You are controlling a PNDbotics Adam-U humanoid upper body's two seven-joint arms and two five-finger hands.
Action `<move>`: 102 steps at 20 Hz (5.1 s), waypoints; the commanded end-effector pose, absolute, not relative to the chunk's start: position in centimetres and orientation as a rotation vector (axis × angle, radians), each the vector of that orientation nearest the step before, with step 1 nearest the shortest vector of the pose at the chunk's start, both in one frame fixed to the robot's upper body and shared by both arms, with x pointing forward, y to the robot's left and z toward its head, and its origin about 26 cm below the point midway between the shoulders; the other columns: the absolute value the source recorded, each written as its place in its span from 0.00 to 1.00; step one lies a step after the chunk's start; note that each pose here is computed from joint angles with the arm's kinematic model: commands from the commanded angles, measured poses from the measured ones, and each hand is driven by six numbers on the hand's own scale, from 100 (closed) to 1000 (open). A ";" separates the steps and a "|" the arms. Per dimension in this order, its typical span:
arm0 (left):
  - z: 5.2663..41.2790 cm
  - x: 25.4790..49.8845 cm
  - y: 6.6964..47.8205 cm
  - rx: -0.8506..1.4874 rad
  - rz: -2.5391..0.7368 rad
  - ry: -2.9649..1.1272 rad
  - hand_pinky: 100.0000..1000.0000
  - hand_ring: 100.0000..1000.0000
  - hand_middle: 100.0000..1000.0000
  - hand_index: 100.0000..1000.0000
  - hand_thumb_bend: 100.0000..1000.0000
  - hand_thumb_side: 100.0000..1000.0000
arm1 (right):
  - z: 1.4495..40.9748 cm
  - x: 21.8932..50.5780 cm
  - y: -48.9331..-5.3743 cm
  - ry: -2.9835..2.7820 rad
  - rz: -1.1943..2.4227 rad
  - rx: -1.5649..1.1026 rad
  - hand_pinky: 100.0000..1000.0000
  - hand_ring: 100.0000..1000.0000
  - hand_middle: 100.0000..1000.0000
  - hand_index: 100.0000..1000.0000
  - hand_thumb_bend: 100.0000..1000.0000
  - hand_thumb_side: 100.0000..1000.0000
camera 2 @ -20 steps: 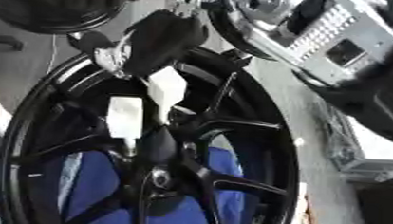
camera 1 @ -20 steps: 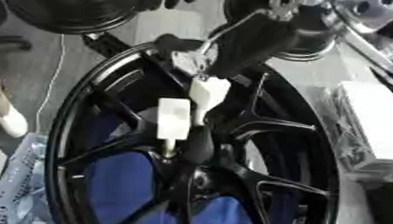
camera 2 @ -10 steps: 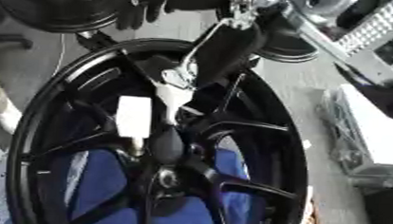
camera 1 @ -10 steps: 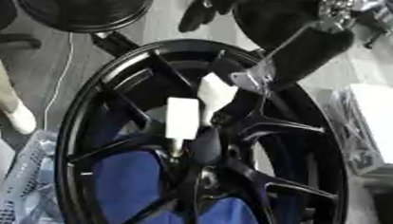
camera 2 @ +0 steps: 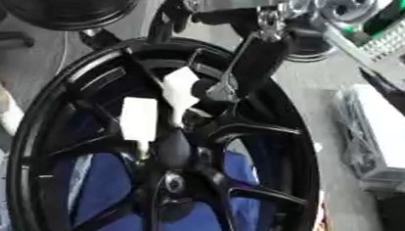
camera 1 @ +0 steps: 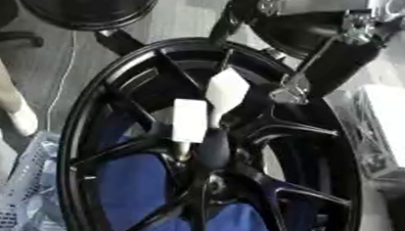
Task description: Pull the pin out of the wheel hub.
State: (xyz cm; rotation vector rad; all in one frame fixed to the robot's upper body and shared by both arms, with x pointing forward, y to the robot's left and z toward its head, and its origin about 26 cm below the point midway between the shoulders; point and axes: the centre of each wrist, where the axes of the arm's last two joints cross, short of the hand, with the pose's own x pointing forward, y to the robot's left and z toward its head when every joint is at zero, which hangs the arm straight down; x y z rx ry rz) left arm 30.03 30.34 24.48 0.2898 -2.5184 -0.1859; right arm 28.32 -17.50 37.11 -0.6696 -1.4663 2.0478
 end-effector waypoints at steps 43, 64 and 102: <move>23.9 29.7 30.3 0.312 -0.136 -2.499 0.85 0.68 0.70 0.78 0.00 0.73 | 36.0 28.3 -17.6 -1.519 1.948 -0.781 0.85 0.82 0.65 0.75 0.14 0.00; 23.7 29.6 30.6 0.335 -0.101 -2.494 0.85 0.68 0.71 0.78 0.00 0.72 | 35.9 28.3 -17.2 -1.599 1.904 -0.710 0.76 0.67 0.33 0.42 0.01 0.00; 23.1 29.3 31.5 0.375 -0.063 -2.479 0.86 0.69 0.71 0.78 0.00 0.71 | 39.2 27.5 -28.6 -1.747 1.189 -1.157 0.71 0.57 0.18 0.27 0.00 0.00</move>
